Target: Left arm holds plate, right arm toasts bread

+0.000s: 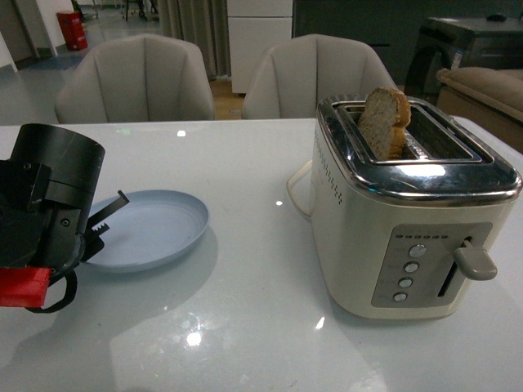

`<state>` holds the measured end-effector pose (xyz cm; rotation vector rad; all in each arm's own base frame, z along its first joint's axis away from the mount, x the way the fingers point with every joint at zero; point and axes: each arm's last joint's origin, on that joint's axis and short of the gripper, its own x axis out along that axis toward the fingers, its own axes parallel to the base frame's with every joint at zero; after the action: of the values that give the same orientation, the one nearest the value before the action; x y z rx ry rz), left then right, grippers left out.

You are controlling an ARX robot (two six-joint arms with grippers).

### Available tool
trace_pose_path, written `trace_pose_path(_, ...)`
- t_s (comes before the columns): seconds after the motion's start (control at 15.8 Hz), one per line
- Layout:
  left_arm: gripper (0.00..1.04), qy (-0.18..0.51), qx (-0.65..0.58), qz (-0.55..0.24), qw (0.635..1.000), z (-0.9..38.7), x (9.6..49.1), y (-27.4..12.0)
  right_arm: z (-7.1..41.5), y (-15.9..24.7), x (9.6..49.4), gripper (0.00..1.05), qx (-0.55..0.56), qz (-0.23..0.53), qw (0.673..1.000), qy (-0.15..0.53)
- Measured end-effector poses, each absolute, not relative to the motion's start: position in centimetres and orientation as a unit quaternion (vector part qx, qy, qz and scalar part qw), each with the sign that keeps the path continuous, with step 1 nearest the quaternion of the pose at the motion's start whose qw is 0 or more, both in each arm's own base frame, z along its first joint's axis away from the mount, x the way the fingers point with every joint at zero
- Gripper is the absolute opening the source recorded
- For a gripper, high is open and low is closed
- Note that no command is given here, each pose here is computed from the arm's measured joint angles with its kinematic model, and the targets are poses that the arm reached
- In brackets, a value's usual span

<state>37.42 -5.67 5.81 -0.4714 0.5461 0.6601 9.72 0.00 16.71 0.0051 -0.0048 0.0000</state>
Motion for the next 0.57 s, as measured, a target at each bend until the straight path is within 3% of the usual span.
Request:
trace_pose_path(0.06, 0.03, 0.263, -0.225, 0.317, 0.883, 5.8, 37.4, -5.7, 16.7, 0.0, 9.7, 0.98, 0.003, 0.000, 1.000, -0.002)
trace_pose_path(0.13, 0.69, 0.279, -0.189, 0.294, 0.895, 5.7, 37.1, -6.2, 16.7, 0.0, 9.7, 0.98, 0.003, 0.000, 1.000, -0.002)
trace_pose_path(0.57, 0.98, 0.254, -0.186, 0.287, 0.905, 6.9, 36.8, -6.1, 16.7, 0.0, 9.7, 0.98, 0.003, 0.000, 1.000, -0.002)
